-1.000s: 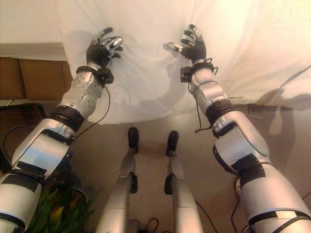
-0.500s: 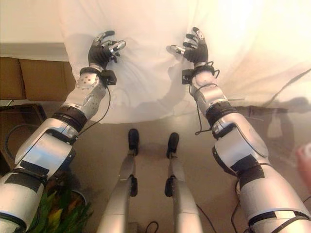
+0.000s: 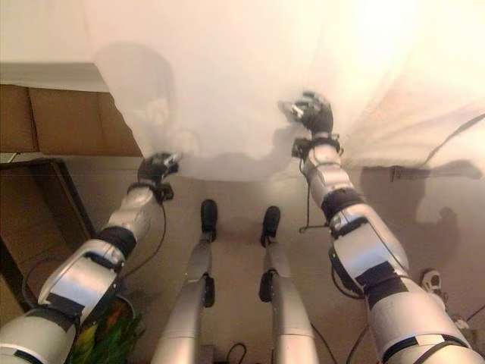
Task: Make the bed
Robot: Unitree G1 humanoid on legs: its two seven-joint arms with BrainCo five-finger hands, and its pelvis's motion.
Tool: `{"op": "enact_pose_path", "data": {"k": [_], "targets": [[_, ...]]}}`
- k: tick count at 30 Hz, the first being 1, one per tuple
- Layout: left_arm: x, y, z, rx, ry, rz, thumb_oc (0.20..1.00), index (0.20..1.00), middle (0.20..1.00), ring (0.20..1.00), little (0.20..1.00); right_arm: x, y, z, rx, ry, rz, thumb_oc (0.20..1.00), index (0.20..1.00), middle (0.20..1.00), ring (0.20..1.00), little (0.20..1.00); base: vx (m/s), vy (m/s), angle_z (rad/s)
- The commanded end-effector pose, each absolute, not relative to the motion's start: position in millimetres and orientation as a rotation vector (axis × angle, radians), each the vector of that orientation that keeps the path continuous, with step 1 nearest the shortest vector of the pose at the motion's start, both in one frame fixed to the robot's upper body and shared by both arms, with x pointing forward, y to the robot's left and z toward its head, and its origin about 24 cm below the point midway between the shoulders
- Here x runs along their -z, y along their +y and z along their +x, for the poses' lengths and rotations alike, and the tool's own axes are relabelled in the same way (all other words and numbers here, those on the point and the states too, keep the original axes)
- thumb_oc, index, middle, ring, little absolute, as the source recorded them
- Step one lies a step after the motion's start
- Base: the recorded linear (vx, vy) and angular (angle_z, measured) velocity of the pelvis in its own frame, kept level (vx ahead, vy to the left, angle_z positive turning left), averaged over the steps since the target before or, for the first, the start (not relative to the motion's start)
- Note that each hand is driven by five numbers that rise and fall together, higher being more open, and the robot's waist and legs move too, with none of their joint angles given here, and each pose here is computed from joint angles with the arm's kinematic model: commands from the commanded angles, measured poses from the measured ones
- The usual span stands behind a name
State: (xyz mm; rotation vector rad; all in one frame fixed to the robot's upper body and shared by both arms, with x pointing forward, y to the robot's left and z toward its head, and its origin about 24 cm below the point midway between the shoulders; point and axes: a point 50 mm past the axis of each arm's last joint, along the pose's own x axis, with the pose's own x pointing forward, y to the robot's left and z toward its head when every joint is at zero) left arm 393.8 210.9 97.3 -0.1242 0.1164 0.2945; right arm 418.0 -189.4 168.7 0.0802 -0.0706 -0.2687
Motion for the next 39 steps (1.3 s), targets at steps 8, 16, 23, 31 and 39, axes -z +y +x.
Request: {"op": "enact_pose_path", "data": {"k": [8,16,23,31,39], "targets": [[-35.9,228.4,361.7,-0.414,0.274,-0.132,1.000,1.000,1.000,1.000,1.000,-31.5,-229.0,360.5,0.391,0.322,-0.068,1.000,1.000,1.000,1.000,1.000,-0.04,0.022,0.06],[20.3,226.5,322.2,-0.408,0.436,-0.119,1.000,1.000,1.000,1.000,1.000,38.8,-245.8,302.3,0.412,0.555,-0.111,1.000,1.000,1.000,1.000,1.000,-0.04,0.023,0.06],[73.2,226.2,269.7,-0.327,0.626,-0.004,1.000,1.000,1.000,1.000,1.000,79.5,-246.9,255.8,0.308,0.703,-0.260,1.000,1.000,1.000,1.000,1.000,-0.02,0.006,0.00],[123.6,221.5,194.0,-0.144,0.845,0.220,1.000,1.000,1.000,1.000,1.000,117.2,-236.7,200.0,0.078,0.858,-0.462,1.000,1.000,1.000,1.000,1.000,0.13,-0.032,-0.09],[139.9,227.1,157.3,-0.034,0.956,0.456,1.000,1.000,1.000,1.000,1.000,138.1,-235.8,158.7,0.016,0.991,-0.519,1.000,1.000,1.000,1.000,1.000,0.13,0.025,-0.06]]}}
